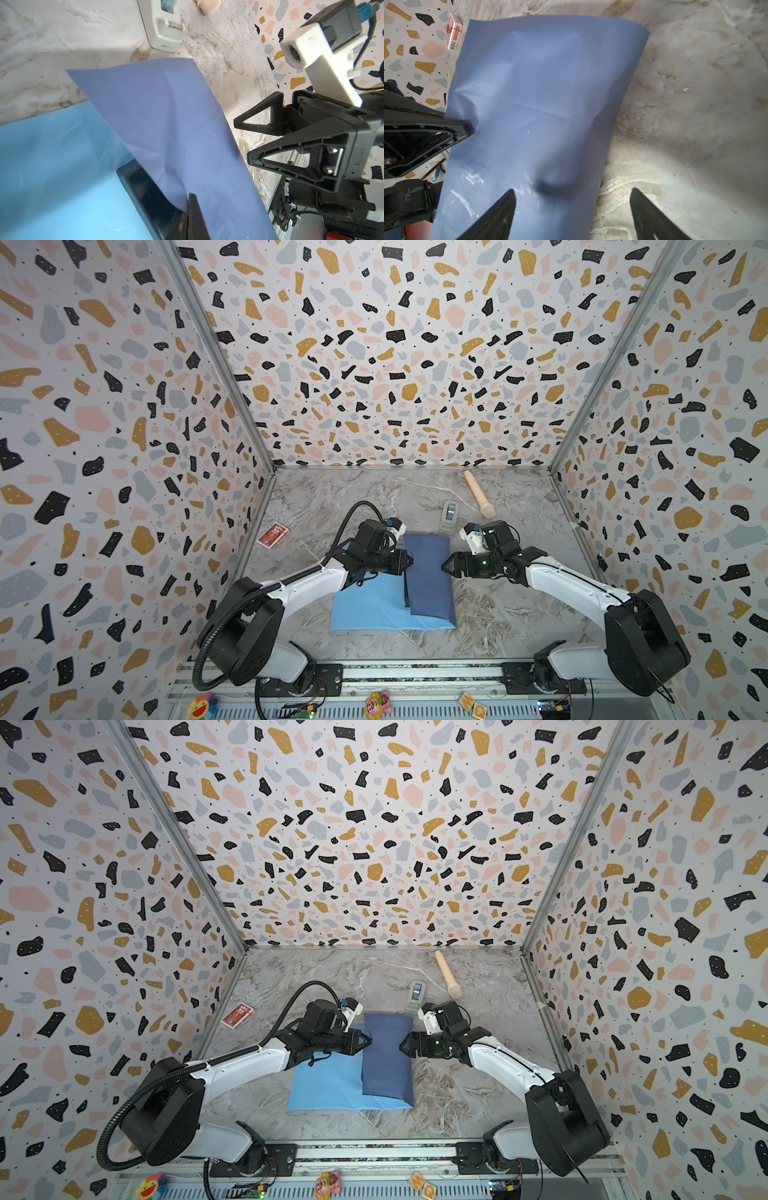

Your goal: Wrap the gift box in paper

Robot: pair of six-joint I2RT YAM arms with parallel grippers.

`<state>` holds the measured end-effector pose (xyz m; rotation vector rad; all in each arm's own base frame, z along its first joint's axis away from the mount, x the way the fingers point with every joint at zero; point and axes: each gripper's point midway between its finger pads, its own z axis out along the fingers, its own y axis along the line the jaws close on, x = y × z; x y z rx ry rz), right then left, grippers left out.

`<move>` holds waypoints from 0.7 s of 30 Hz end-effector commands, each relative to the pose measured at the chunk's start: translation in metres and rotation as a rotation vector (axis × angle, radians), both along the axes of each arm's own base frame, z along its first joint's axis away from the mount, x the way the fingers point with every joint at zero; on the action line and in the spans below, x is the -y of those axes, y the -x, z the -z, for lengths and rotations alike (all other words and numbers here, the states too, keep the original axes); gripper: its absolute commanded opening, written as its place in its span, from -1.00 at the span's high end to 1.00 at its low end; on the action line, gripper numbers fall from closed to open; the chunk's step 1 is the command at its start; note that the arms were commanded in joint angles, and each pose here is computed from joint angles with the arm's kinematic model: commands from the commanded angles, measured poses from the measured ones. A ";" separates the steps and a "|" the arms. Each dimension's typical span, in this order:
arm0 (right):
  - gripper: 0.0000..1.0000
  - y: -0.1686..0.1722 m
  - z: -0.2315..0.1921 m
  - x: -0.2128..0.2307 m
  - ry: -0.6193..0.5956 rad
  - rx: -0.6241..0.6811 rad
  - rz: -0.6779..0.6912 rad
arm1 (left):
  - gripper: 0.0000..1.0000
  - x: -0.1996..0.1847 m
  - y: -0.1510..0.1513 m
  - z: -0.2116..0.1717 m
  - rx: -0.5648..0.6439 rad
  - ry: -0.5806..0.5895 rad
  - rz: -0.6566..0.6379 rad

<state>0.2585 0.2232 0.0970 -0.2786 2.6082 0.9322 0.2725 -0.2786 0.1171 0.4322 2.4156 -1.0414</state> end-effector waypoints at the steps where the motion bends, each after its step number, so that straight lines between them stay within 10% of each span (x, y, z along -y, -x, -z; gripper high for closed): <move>1: -0.73 0.001 -0.002 -0.005 -0.013 0.015 -0.025 | 1.00 -0.006 0.000 0.000 0.012 -0.012 -0.005; 21: -0.63 0.004 0.008 -0.017 -0.014 -0.018 -0.055 | 1.00 -0.017 -0.005 0.008 -0.002 -0.021 -0.044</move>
